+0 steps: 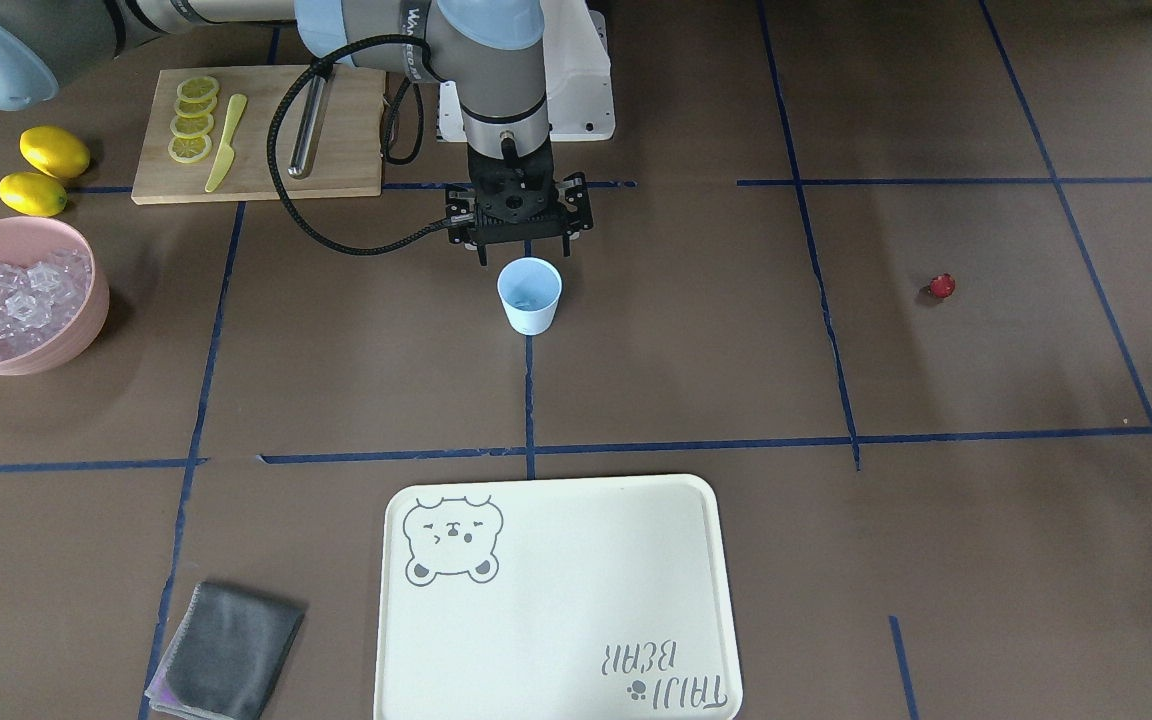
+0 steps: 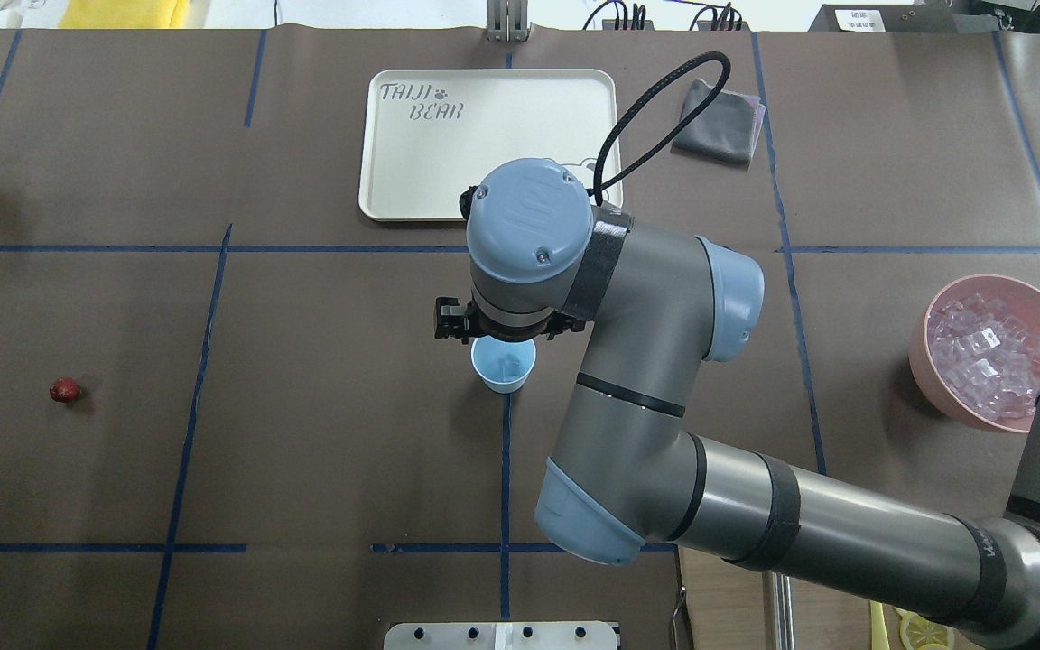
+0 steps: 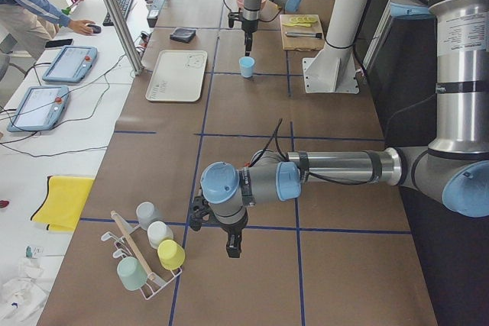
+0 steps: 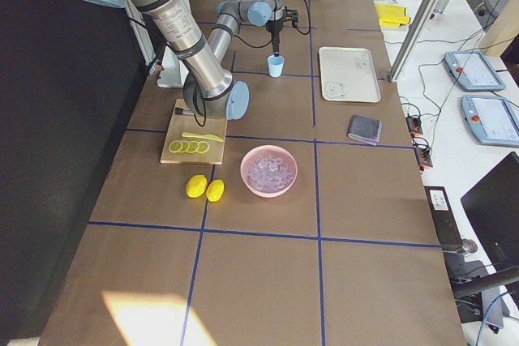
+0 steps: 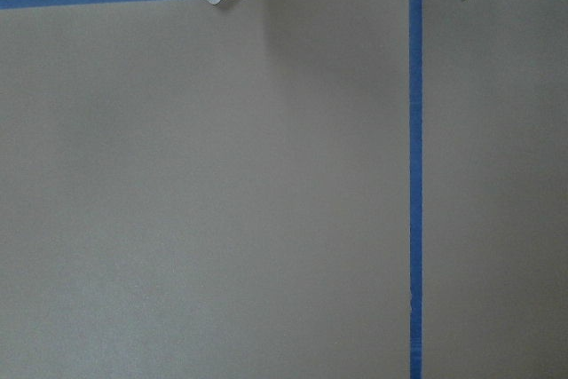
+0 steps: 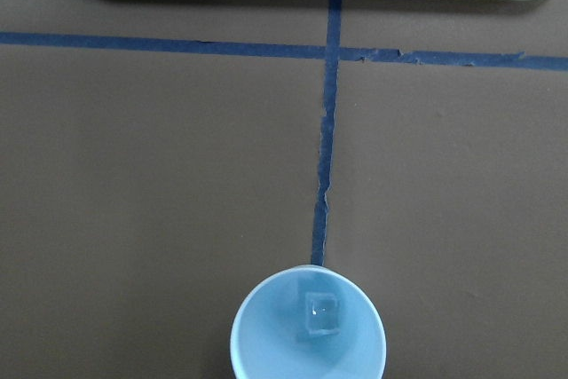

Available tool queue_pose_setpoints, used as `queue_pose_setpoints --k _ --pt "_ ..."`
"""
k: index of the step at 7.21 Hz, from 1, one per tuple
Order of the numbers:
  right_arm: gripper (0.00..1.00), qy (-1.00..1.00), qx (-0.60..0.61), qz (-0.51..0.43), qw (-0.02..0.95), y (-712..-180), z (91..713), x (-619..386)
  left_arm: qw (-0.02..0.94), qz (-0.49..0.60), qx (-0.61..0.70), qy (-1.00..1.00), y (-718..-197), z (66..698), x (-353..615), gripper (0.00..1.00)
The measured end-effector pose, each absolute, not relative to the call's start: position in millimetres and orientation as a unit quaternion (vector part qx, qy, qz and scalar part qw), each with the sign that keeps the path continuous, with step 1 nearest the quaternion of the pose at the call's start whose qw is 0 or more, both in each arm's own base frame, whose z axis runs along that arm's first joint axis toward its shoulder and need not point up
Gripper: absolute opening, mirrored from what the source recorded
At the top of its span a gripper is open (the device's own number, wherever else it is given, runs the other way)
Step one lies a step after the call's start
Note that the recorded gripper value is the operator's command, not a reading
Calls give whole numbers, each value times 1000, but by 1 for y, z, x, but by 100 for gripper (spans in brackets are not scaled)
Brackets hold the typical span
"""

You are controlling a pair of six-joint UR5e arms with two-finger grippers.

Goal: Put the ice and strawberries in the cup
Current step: 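Open the right gripper to drop the ice cube into the cup, then move the right gripper back over the ice bowl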

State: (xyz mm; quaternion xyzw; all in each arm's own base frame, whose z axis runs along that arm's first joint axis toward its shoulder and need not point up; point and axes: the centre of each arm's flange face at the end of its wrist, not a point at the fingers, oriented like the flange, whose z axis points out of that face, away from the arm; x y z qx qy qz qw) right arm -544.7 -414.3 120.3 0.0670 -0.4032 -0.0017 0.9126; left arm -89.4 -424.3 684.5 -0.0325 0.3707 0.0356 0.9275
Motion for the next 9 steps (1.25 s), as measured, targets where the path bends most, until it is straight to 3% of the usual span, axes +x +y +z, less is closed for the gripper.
queue_pose_setpoints --k 3,6,9 --pt "100 -419 58 -31 905 -461 166 -440 928 36 -31 370 -425 684 -89 100" --pt "100 -412 77 -101 902 -494 267 -287 928 36 -31 371 -425 684 -89 100" --pt "100 -369 93 -189 905 -491 395 -156 928 36 -30 371 -425 684 -89 100"
